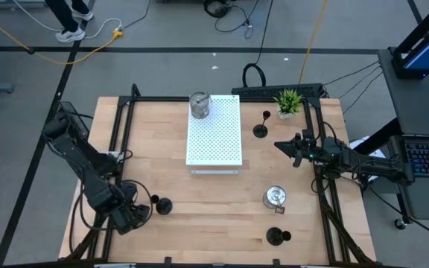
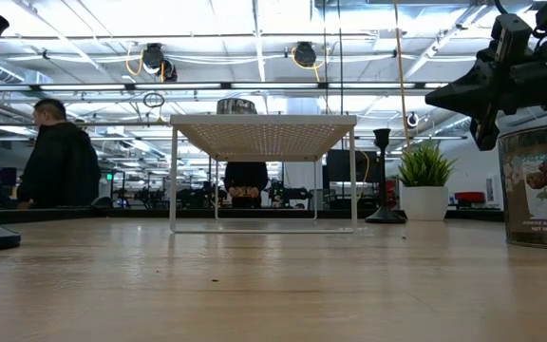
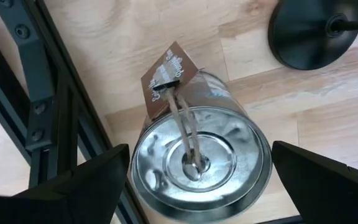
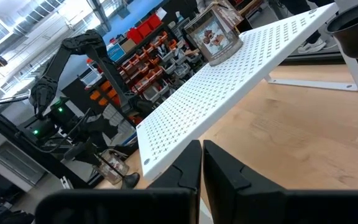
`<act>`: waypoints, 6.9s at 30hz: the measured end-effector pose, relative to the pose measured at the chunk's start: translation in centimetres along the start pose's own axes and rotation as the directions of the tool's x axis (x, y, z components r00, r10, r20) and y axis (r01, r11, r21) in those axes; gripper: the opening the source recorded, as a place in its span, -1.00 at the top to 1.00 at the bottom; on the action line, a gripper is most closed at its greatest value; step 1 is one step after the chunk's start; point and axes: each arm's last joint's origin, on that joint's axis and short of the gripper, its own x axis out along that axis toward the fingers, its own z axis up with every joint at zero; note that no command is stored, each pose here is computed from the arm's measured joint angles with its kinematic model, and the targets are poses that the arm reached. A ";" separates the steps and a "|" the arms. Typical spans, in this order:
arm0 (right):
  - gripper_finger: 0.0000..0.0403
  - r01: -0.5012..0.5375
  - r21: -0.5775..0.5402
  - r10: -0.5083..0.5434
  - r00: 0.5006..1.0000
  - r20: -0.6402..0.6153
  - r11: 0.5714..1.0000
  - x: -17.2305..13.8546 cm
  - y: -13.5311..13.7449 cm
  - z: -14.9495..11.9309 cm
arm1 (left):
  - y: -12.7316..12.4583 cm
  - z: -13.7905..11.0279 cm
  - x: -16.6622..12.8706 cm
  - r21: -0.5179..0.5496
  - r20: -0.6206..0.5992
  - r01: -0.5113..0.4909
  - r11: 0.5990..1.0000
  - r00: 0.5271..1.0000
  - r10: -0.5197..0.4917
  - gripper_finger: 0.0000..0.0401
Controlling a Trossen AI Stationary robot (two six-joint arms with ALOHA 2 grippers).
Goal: Pick & Place candle stick holders
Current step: Put the left silver scented candle on the shelf aligned with the other silver scented candle
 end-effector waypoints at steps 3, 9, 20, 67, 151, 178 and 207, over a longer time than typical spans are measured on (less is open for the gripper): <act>0.96 0.000 0.000 0.000 1.000 0.000 1.000 0.0 0.0 0.0 | -0.2 -0.1 0.3 0.000 0.004 -0.005 1.000 1.000 0.005 -0.99; 0.96 0.000 0.000 0.000 1.000 0.000 1.000 0.0 0.0 0.0 | -0.5 -0.3 0.7 0.009 0.006 -0.010 1.000 1.000 0.010 -0.99; 0.96 0.000 0.000 0.000 1.000 0.000 1.000 0.0 0.0 0.0 | -0.4 -0.4 0.7 0.015 -0.026 -0.030 0.999 0.999 0.031 -0.99; 0.96 0.000 0.000 0.000 1.000 0.000 1.000 0.0 0.0 0.0 | -0.8 -1.3 2.5 0.070 0.018 -0.107 0.992 0.994 0.106 -0.96; 0.96 0.000 0.026 0.000 1.000 -0.001 1.000 0.0 0.0 0.0 | 3.5 13.2 -12.4 0.019 0.387 0.264 0.964 0.888 -0.250 -0.76; 0.96 0.036 0.014 -0.035 0.998 -0.043 0.999 0.0 -0.3 -0.4 | -8.6 25.5 -20.7 0.346 0.436 0.118 0.931 0.859 -0.270 -0.76; 0.96 0.056 0.014 -0.055 0.996 -0.067 0.998 0.0 -0.5 -0.6 | -13.7 30.6 -16.3 0.371 0.300 0.052 0.927 0.938 -0.173 -0.76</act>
